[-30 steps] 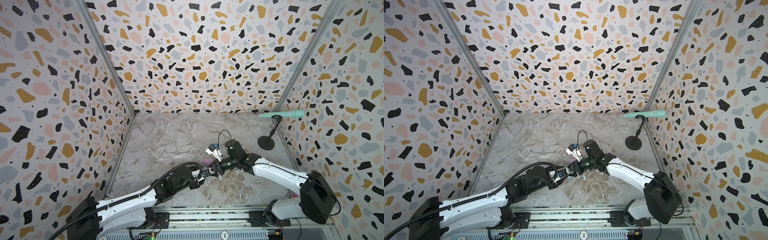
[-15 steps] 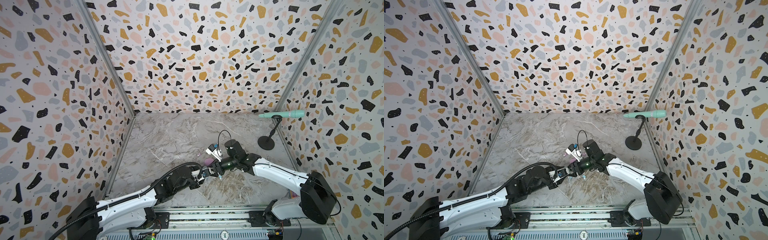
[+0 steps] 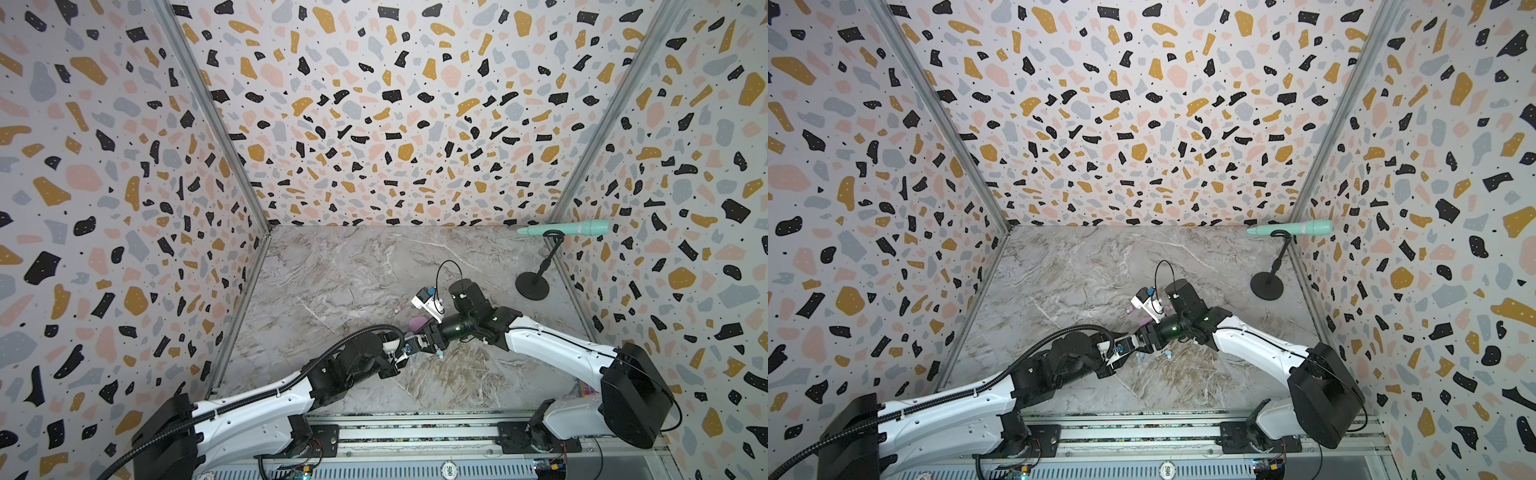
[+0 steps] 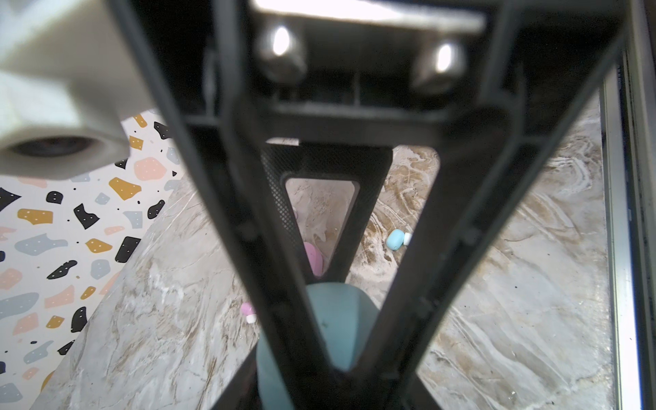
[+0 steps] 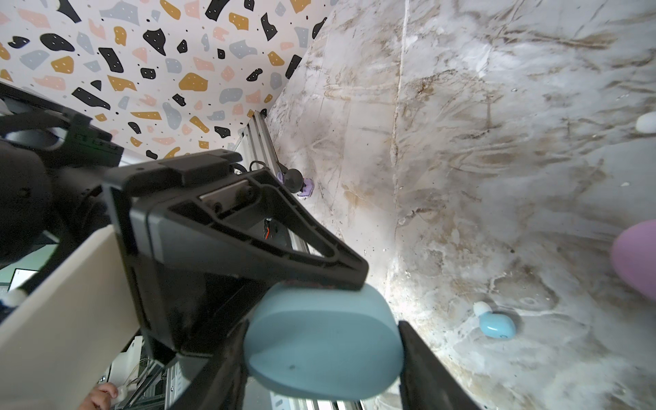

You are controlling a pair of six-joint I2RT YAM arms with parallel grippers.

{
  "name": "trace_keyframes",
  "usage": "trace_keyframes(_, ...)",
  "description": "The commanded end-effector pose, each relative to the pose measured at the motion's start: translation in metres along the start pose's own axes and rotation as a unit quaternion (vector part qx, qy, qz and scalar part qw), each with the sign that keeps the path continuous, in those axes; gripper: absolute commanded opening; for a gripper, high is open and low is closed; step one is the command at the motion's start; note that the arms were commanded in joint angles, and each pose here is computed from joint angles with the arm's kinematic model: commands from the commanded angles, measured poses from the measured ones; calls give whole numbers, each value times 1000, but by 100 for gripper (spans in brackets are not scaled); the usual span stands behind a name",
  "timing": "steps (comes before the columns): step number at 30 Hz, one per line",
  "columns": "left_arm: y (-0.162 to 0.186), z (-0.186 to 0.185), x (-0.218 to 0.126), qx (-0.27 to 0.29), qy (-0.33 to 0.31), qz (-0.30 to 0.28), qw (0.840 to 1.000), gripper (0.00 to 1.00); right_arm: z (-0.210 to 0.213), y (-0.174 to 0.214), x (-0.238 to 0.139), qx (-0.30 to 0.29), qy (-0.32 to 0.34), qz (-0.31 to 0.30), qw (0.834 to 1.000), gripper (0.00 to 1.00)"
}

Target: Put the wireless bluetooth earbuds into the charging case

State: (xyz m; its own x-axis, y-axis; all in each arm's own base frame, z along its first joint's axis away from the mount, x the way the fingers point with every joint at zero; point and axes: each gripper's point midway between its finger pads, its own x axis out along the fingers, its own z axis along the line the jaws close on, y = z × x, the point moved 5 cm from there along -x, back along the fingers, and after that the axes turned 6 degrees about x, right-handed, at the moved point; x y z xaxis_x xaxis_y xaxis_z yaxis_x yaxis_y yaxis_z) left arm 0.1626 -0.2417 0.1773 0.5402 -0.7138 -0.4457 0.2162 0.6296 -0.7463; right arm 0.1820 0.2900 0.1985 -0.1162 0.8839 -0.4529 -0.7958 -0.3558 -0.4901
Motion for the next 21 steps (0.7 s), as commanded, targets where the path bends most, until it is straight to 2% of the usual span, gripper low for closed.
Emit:
trace_keyframes(1,-17,7,-3,0,-11,-33,999,47,20,-6,-5,-36,-24,-15,999,0)
trace_keyframes(12,-17,6,-3,1,-6,-32,999,49,19,-6,-5,-37,-25,-15,999,0)
trace_keyframes(21,-18,6,-3,3,-6,-31,999,36,21,-5,-6,-39,-24,-18,999,0)
